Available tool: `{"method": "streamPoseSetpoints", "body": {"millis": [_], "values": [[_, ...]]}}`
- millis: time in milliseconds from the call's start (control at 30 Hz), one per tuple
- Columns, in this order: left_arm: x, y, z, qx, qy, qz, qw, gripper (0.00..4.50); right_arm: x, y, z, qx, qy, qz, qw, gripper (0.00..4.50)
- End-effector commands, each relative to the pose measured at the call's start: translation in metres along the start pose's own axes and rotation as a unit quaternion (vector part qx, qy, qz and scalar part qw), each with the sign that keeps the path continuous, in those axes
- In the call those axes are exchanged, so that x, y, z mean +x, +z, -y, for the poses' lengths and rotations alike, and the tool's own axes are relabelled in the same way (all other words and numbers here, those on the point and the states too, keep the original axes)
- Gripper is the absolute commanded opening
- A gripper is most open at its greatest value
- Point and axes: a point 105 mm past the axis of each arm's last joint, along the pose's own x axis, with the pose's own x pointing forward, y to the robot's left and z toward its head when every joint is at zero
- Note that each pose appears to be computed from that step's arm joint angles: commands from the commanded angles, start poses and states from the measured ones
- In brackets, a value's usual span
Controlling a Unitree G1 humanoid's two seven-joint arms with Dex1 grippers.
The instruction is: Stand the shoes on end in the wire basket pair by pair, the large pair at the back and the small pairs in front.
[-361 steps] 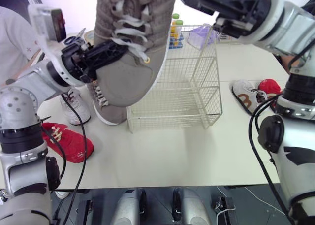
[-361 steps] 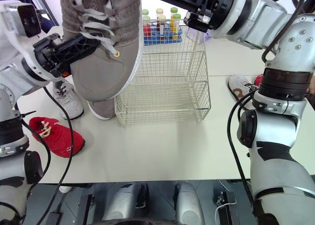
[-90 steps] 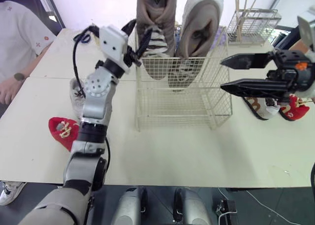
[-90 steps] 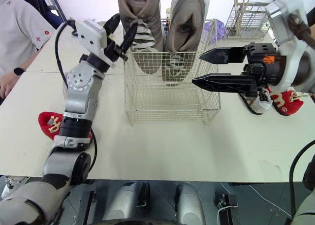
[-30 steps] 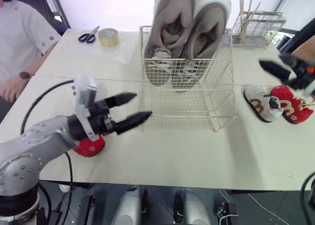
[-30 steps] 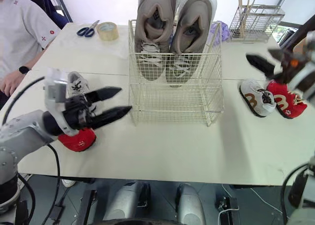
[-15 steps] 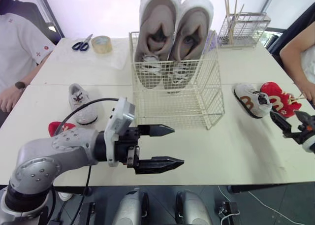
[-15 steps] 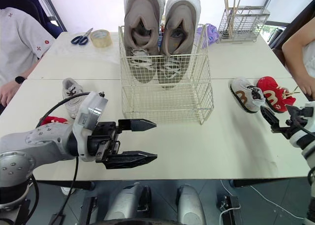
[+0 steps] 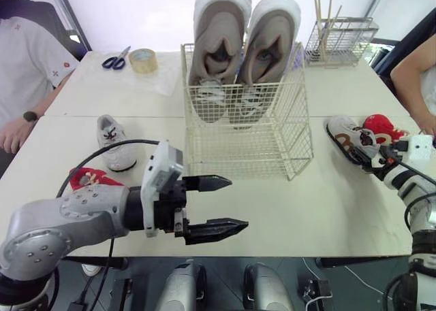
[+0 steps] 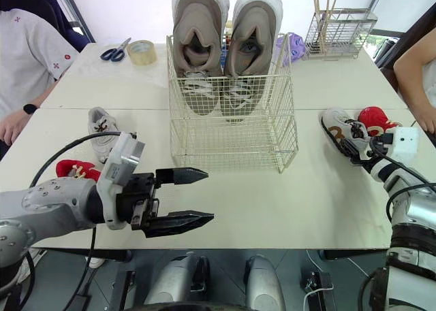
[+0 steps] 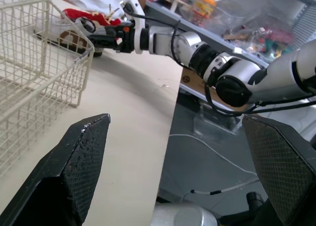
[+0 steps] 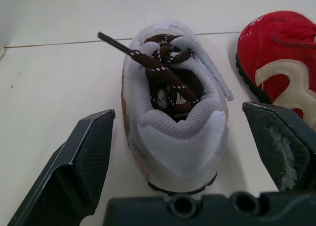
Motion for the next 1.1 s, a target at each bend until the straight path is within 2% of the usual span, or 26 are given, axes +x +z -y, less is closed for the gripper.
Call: {"method": "streamPoseSetpoints", "body": {"millis": [33, 100, 167, 233, 300, 400, 500, 533, 567, 600, 667, 700, 767, 833, 933, 1000, 1100], "values": [[-0.003, 0.006, 0.005, 0.016, 0.008, 0.011, 1.000, 4.43, 0.011, 0.005, 0.000, 0.000, 0.002, 0.012, 1.000, 4.50], [-0.005, 0.005, 0.004, 0.015, 0.013, 0.009, 1.000, 4.43, 0.016, 0.001, 0.001, 0.001, -0.001, 0.004, 1.000, 4.50], [-0.007, 0.005, 0.003, 0.015, 0.018, 0.005, 1.000, 4.50, 0.020, -0.003, 0.001, 0.000, -0.002, -0.003, 1.000, 3.94], [-0.009, 0.006, 0.001, 0.016, 0.023, 0.002, 1.000, 4.50, 0.021, -0.007, -0.001, -0.004, 0.005, -0.009, 1.000, 3.19], [-0.012, 0.007, -0.002, 0.017, 0.029, -0.001, 0.999, 4.50, 0.022, -0.010, -0.001, -0.010, 0.007, -0.014, 1.000, 2.13], [-0.016, 0.008, -0.006, 0.021, 0.038, -0.007, 0.999, 4.50, 0.021, -0.006, 0.004, -0.016, -0.006, -0.005, 1.000, 1.14], [-0.025, 0.012, -0.014, 0.026, 0.055, -0.010, 0.998, 4.50, 0.015, 0.024, 0.015, -0.033, -0.018, 0.044, 0.998, 1.14], [-0.033, 0.021, -0.021, 0.027, 0.066, 0.001, 0.997, 4.50, 0.010, 0.079, 0.019, -0.075, -0.013, 0.110, 0.991, 1.14], [-0.039, 0.027, -0.025, 0.028, 0.072, 0.010, 0.997, 4.50, 0.003, 0.117, 0.019, -0.106, -0.009, 0.155, 0.982, 1.14], [-0.046, 0.036, -0.030, 0.028, 0.077, 0.024, 0.996, 4.50, -0.009, 0.167, 0.016, -0.147, -0.004, 0.214, 0.966, 1.14], [-0.057, 0.049, -0.037, 0.027, 0.077, 0.045, 0.996, 4.50, -0.034, 0.247, -0.001, -0.217, 0.019, 0.299, 0.929, 1.14], [-0.061, 0.053, -0.039, 0.026, 0.076, 0.052, 0.995, 4.50, -0.044, 0.271, -0.010, -0.242, 0.029, 0.323, 0.915, 1.14], [-0.069, 0.061, -0.045, 0.021, 0.073, 0.069, 0.995, 4.50, -0.065, 0.318, -0.045, -0.302, 0.092, 0.370, 0.874, 1.14], [-0.077, 0.065, -0.051, 0.017, 0.075, 0.077, 0.994, 4.50, -0.093, 0.353, -0.090, -0.362, 0.174, 0.424, 0.812, 1.14], [-0.090, 0.074, -0.059, 0.009, 0.083, 0.092, 0.992, 4.50, -0.126, 0.369, -0.154, -0.405, 0.327, 0.423, 0.742, 1.14], [-0.100, 0.080, -0.060, -0.003, 0.082, 0.103, 0.991, 4.50, -0.148, 0.361, -0.188, -0.420, 0.430, 0.394, 0.695, 1.14], [-0.118, 0.087, -0.061, -0.020, 0.086, 0.117, 0.989, 4.50, -0.166, 0.335, -0.222, -0.453, 0.537, 0.336, 0.628, 1.14]]}}
